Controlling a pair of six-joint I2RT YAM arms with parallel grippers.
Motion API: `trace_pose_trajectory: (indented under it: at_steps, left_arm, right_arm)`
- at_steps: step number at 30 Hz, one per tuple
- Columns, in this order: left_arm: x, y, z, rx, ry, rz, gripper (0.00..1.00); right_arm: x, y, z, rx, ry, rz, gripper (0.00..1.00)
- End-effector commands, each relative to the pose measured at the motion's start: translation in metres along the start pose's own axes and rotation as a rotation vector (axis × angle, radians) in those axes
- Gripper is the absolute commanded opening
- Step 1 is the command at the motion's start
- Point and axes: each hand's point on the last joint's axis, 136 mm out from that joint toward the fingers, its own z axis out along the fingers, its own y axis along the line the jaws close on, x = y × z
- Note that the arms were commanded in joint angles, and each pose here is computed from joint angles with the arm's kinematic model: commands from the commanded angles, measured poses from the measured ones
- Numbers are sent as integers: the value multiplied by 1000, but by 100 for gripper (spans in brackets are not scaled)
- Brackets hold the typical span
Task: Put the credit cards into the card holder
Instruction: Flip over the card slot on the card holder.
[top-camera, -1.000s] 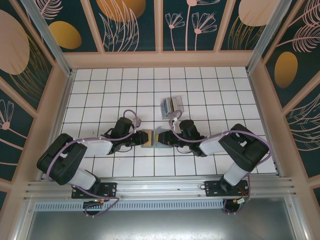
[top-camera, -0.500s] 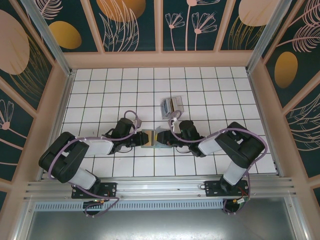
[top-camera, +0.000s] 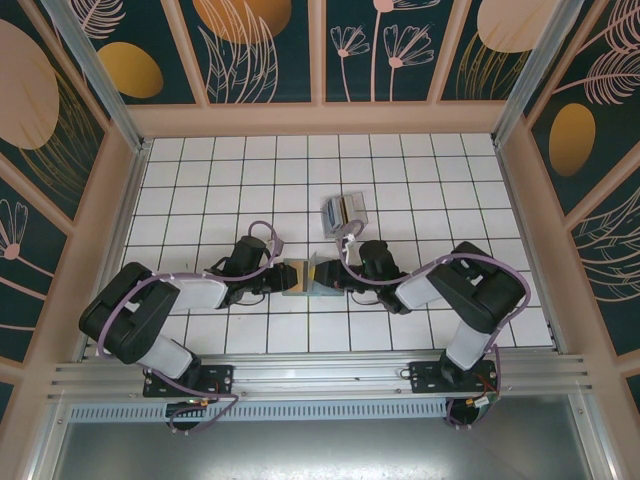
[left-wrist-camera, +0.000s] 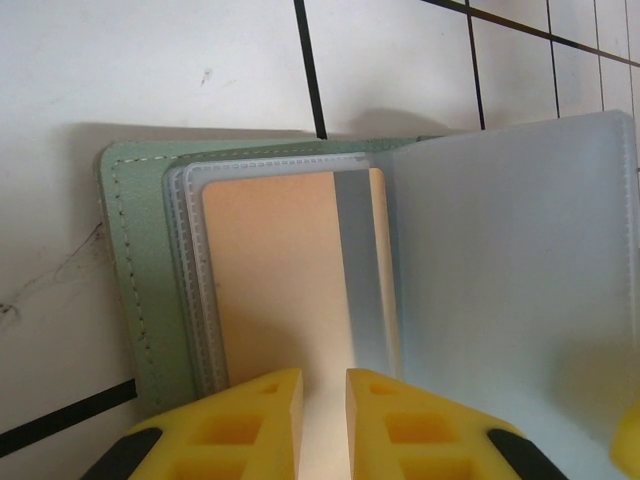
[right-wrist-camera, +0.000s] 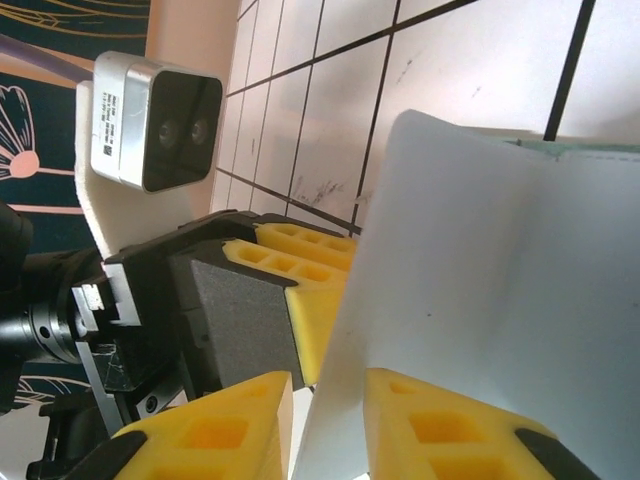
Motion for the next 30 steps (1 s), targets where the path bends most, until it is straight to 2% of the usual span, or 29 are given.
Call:
trace_pose_trajectory:
  at_steps: [1,6,9,12,21,24,25,27,30]
  left_arm:
    - [0,-3,4,12,8,7,21]
    - [2,-1,5,11,15,4,20]
    - [2,1,5,4,14,5,20]
    - [3,-1,5,12,15,0,20]
    - [4,3,5,6,13,-6,20]
    - [5,2,6,10,18,-8,21]
    - [6,2,5,11,16,-9,20]
    - [5,2,4,7,14,-6,20]
    - [6,2,2,4,9,-6,20]
  right_arm:
    - [0,4,0,-48,1,-3,24]
    - [0,2,0,-52,-6,9,24]
    - [-1,2,0,-56,-13,3,32]
    - [-2,6,-2,-75,-18,19,33]
    - [-4,11,-12,-116,-35,17,23]
    - [-1,6,-10,-108,-25,23,16]
    - [-1,7,-11,-120,-27,24,17]
    - [-2,11,-10,-147,-27,21,24]
    - [-2,11,-8,-156,-26,30,28]
